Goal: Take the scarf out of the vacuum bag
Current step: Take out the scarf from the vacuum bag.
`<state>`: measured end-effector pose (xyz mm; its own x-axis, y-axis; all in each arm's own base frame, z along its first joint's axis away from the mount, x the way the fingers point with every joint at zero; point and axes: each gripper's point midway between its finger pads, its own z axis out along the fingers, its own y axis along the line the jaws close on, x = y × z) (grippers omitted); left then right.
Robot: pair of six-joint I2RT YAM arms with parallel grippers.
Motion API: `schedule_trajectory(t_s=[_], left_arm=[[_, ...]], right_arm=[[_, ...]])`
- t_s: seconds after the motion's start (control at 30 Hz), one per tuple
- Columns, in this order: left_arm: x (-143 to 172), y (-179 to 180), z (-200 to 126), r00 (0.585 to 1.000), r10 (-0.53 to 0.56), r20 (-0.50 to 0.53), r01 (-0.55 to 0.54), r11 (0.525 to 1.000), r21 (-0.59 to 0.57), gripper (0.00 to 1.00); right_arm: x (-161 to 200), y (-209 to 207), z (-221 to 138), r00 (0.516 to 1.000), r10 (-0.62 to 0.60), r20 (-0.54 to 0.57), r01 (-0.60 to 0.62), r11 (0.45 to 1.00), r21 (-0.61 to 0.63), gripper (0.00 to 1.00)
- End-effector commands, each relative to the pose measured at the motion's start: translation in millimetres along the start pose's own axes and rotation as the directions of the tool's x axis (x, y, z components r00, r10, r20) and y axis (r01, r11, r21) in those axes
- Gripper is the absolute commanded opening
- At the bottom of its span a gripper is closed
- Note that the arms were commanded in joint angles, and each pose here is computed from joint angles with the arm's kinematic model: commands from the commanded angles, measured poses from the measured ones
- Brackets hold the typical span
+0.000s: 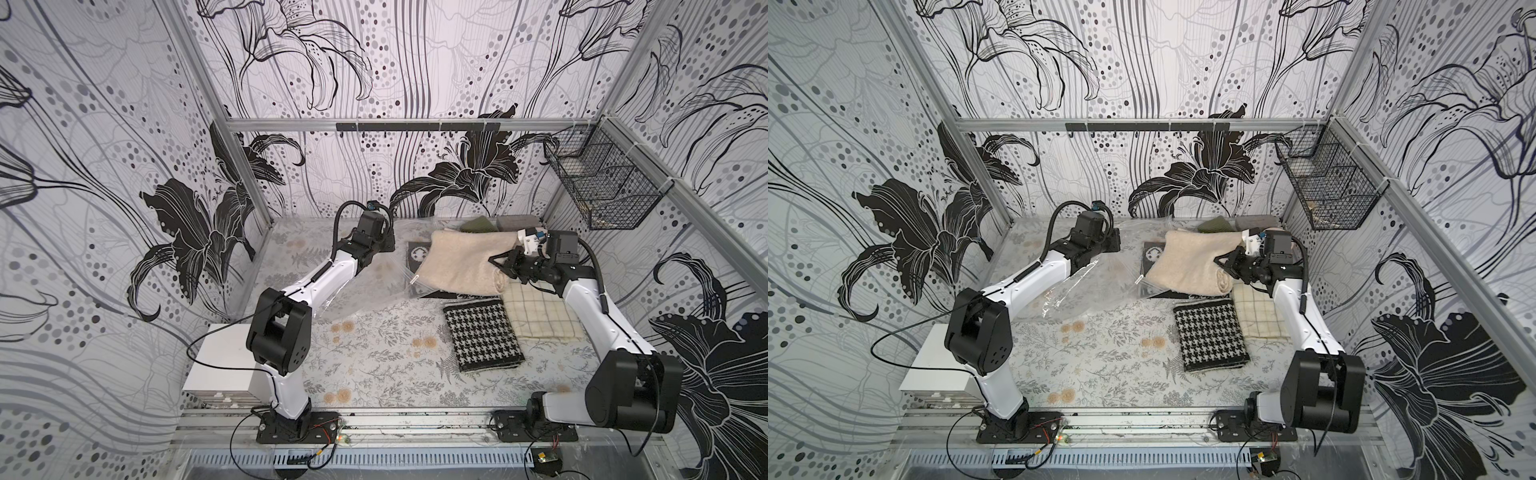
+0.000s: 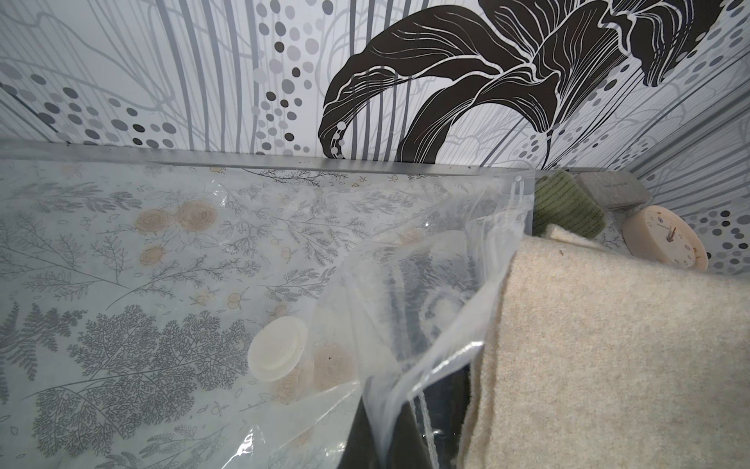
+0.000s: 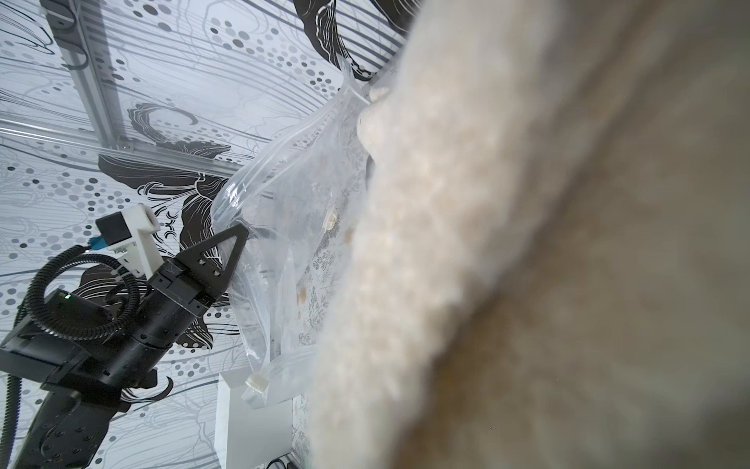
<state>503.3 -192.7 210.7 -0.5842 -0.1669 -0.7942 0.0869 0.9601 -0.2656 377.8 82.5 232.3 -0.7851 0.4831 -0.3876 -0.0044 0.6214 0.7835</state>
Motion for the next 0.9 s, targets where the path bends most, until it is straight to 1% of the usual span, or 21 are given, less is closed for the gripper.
schedule_trajectory(t_s=[0.0,0.1,0.23,0.43,0.57,0.67,0.87], left_arm=[[-19.4,0.1,-1.3,0.999,-0.018,0.045,0.018,1.0,-0.006,0.0],[-20.5,-2.5,-0.3,0.999,-0.021,0.045,0.021,1.0,0.002,0.0],[-17.6,-4.8,5.6,0.999,-0.02,0.029,0.019,1.0,0.004,0.0],[-18.1,-7.4,7.5,0.999,-0.02,0.03,0.019,1.0,0.01,0.0],[-16.3,-8.3,9.0,1.0,-0.018,0.025,0.018,1.0,0.012,0.0],[-15.1,-8.4,7.8,0.999,-0.018,0.027,0.017,1.0,0.011,0.0],[-15.7,-6.7,6.2,0.999,-0.018,0.03,0.018,1.0,0.004,0.0]], right_arm=[[-11.3,14.6,-14.5,0.998,-0.043,0.046,0.043,0.999,-0.009,0.0],[-12.9,28.9,-13.2,0.999,-0.035,0.039,0.039,0.995,-0.093,0.0],[-19.7,57.3,-16.4,0.999,-0.029,0.042,0.039,0.971,-0.237,0.0],[-28.5,92.1,-29.0,0.998,-0.028,0.049,0.045,0.928,-0.371,0.0],[-32.1,109.7,-38.7,0.998,-0.016,0.06,0.04,0.905,-0.424,0.0],[-34.1,124.9,-50.4,0.996,-0.026,0.084,0.061,0.89,-0.451,0.0],[-33.9,146.4,-76.4,0.986,-0.077,0.151,0.135,0.896,-0.422,0.0]])
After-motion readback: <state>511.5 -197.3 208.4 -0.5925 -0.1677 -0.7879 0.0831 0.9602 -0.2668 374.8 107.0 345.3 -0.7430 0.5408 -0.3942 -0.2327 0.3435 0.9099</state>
